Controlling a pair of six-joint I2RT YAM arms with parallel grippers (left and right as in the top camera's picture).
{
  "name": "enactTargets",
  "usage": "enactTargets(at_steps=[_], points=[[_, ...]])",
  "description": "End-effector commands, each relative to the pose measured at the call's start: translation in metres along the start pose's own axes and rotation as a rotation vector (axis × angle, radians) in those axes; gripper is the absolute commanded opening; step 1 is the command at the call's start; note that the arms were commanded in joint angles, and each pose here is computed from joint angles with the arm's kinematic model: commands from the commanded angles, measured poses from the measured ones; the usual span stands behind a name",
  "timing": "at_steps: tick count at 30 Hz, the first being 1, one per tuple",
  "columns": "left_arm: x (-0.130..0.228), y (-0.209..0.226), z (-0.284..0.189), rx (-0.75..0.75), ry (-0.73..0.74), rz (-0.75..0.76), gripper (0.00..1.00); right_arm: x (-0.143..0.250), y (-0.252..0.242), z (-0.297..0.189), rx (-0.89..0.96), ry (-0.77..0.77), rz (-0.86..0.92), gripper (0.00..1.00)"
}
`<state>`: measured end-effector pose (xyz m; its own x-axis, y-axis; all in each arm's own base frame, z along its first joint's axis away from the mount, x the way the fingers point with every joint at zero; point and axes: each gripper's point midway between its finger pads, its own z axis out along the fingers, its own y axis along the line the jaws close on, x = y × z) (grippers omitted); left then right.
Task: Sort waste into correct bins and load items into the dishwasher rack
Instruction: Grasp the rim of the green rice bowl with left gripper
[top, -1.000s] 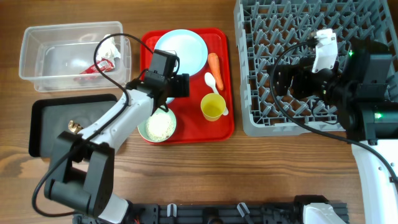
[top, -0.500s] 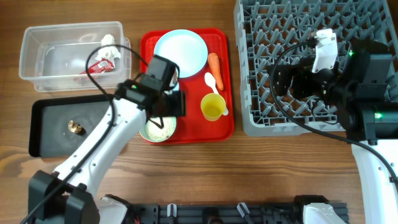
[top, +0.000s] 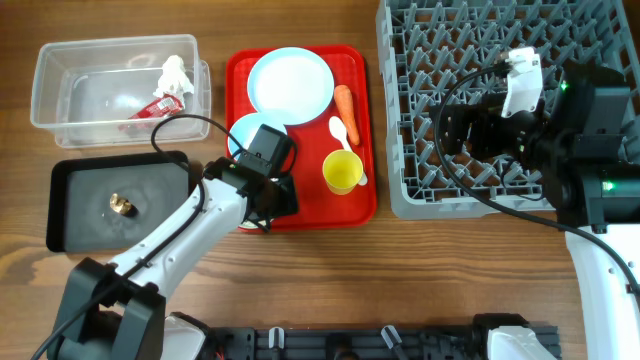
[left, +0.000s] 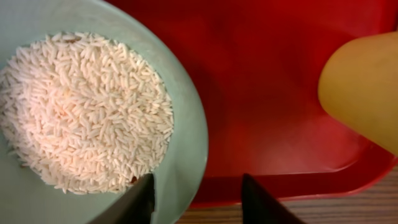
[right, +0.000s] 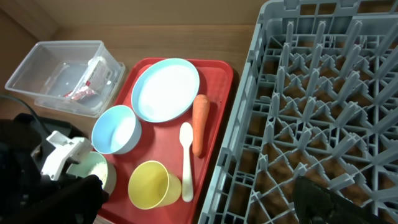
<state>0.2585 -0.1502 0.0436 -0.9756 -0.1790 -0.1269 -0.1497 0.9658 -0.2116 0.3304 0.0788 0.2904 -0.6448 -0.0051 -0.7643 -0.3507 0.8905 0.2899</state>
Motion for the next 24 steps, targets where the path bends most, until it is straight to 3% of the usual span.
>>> enactTargets(at_steps=[1,6,10,17,24], points=[[0.0,0.011,0.007,-0.054,-0.015,-0.023,0.36,-0.008,0.0,-0.003,0.007,-0.017,-0.002,1.0],[-0.001,0.02,0.011,-0.097,-0.033,-0.078,0.34,-0.008,0.0,-0.003,0.007,-0.017,-0.001,1.0],[-0.004,0.019,0.011,-0.094,-0.042,-0.083,0.21,-0.008,0.0,-0.003,0.008,-0.017,-0.001,1.0],[0.001,0.026,0.021,-0.119,-0.03,-0.109,0.19,-0.008,0.0,-0.003,0.008,-0.017,-0.003,1.0],[0.002,0.027,0.026,-0.128,-0.019,-0.11,0.08,-0.008,0.0,-0.003,0.008,-0.017,-0.004,1.0]])
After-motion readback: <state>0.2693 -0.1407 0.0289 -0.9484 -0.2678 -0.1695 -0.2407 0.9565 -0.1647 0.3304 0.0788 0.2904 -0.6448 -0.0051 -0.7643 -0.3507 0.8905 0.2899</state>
